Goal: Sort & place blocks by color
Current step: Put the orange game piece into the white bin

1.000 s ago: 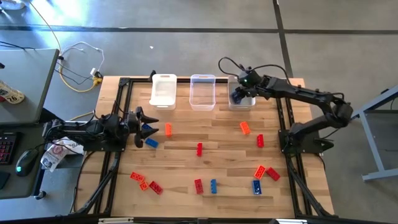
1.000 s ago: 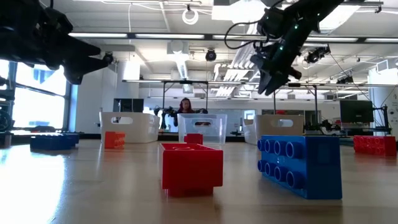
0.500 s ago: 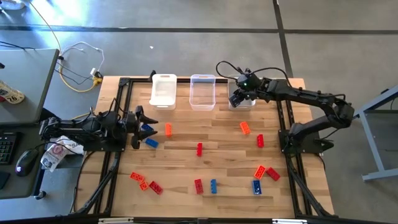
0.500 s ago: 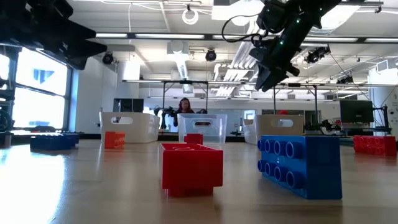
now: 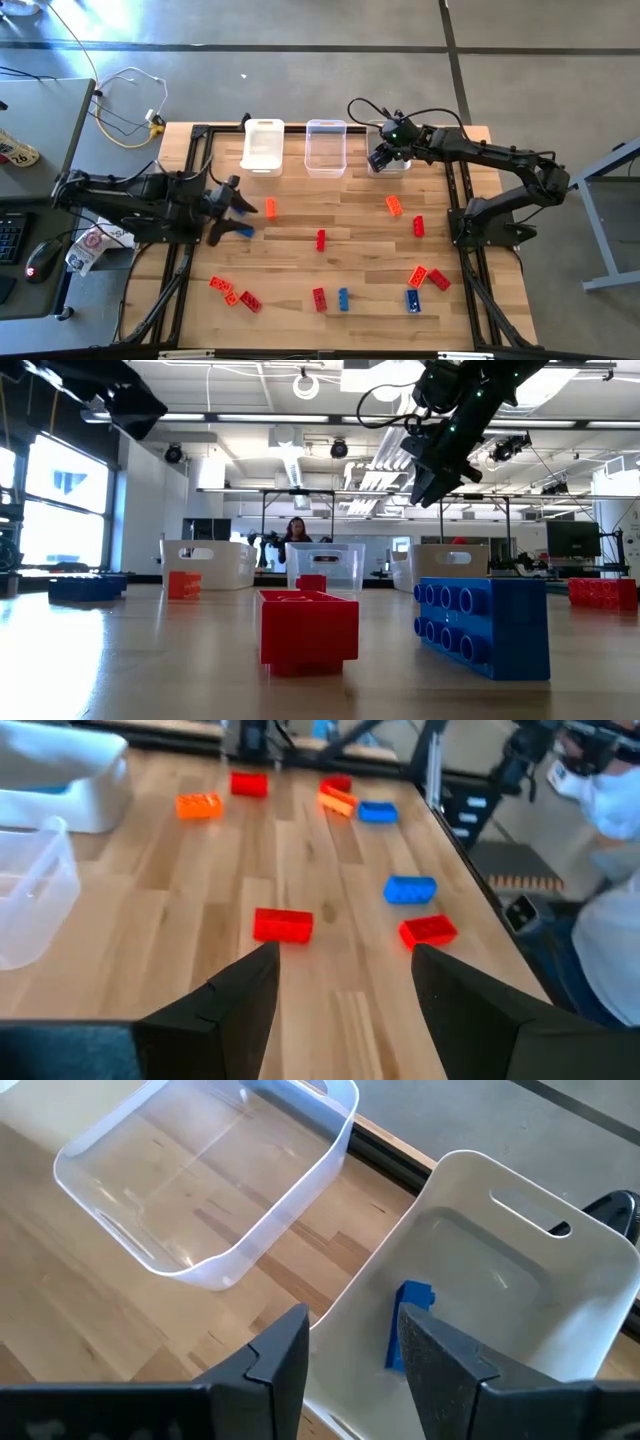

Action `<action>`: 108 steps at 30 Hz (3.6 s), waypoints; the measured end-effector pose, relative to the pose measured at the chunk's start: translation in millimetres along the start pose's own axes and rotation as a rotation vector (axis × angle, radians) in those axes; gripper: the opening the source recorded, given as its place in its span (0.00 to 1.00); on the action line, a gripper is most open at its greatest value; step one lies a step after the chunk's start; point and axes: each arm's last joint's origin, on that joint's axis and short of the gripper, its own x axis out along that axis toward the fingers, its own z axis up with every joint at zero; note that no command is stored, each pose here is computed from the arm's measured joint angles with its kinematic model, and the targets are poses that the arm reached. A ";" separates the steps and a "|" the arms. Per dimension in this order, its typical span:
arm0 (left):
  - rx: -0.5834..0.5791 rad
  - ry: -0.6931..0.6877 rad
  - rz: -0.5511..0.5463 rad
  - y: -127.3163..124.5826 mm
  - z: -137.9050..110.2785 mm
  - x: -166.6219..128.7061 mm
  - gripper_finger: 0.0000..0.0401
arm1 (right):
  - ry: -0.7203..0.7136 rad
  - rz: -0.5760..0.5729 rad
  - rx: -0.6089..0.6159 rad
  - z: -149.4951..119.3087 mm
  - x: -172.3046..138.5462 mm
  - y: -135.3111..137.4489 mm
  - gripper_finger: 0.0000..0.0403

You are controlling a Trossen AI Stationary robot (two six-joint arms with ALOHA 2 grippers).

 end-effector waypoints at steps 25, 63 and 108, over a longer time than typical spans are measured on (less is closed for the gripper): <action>-0.327 0.586 -0.045 -53.6 18.8 18.4 0.54 | 0.002 -0.001 -0.009 -0.4 0.3 -0.1 0.35; -0.326 0.896 0.177 -137.5 -48.8 52.9 0.54 | -0.005 -0.066 -0.025 -2.9 -0.1 1.7 0.35; 0.010 1.246 0.233 -146.5 -115.3 103.2 0.46 | 0.036 -0.032 -0.044 -7.4 -1.1 5.6 0.35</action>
